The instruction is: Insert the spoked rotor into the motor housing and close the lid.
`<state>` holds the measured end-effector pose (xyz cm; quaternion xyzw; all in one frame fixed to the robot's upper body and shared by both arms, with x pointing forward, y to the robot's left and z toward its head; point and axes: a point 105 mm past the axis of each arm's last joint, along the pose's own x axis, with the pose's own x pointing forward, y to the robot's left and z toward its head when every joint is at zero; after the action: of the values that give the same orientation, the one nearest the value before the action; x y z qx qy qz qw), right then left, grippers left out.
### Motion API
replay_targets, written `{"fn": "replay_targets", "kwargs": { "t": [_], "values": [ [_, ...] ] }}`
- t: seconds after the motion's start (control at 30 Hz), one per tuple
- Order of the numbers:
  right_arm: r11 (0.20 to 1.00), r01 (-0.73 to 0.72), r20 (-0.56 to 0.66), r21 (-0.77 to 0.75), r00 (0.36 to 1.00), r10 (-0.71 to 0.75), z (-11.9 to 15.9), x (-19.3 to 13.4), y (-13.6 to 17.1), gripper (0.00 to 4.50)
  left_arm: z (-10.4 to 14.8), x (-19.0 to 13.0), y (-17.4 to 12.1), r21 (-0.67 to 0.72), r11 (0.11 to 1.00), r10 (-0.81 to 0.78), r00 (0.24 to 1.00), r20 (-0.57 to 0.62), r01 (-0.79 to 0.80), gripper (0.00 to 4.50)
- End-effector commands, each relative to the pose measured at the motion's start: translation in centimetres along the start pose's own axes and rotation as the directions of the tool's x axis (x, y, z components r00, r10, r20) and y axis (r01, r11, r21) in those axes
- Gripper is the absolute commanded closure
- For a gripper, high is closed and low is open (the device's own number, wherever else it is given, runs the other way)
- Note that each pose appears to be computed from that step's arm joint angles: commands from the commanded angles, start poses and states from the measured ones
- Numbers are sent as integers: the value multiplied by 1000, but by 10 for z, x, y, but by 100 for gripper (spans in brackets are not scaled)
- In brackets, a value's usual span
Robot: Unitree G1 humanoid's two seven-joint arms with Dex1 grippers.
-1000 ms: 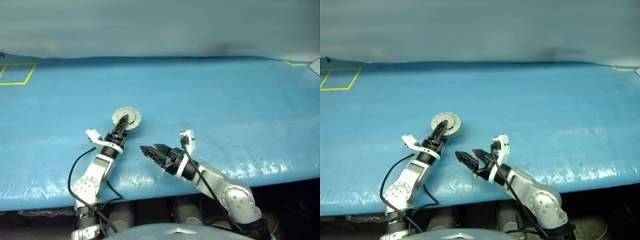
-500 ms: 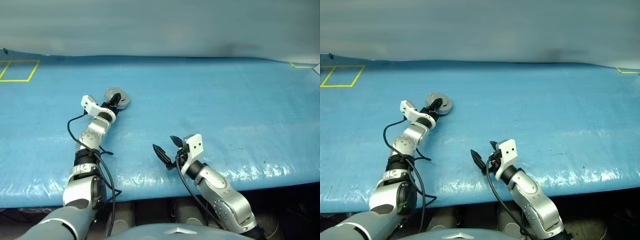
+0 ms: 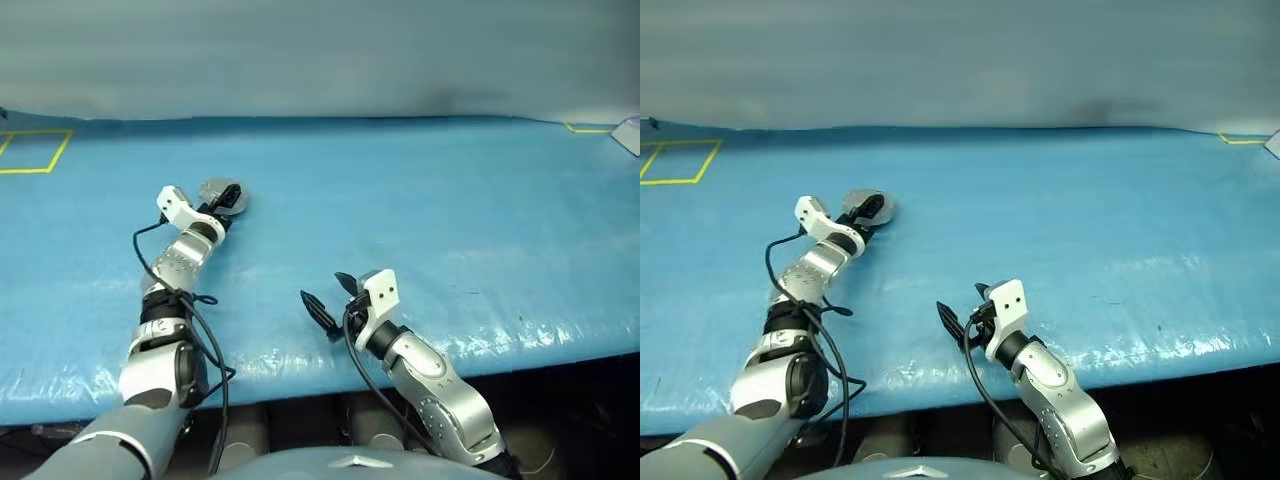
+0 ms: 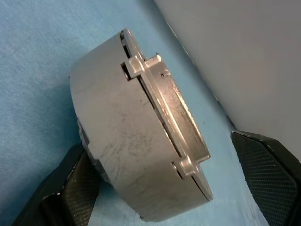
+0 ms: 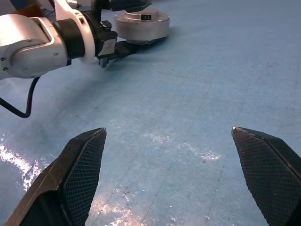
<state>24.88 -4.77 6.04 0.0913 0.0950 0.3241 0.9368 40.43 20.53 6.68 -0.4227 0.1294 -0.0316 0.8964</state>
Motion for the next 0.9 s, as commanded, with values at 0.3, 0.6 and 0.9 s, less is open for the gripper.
{"fn": "replay_targets", "kwargs": {
  "t": [0.3,0.6,0.9],
  "values": [
    [996,-9,36,-90,999,12,12,-7,-22,0,-53,-96,19,682,709,7,966,-257,176,2],
    [966,136,129,-219,986,-109,12,-24,-47,0,-66,-128,-1,868,488,-157,987,-14,90,2],
    [952,228,163,-204,967,-197,6,-27,-50,0,-71,-138,-2,882,470,-233,968,91,31,2]
  ]
}}
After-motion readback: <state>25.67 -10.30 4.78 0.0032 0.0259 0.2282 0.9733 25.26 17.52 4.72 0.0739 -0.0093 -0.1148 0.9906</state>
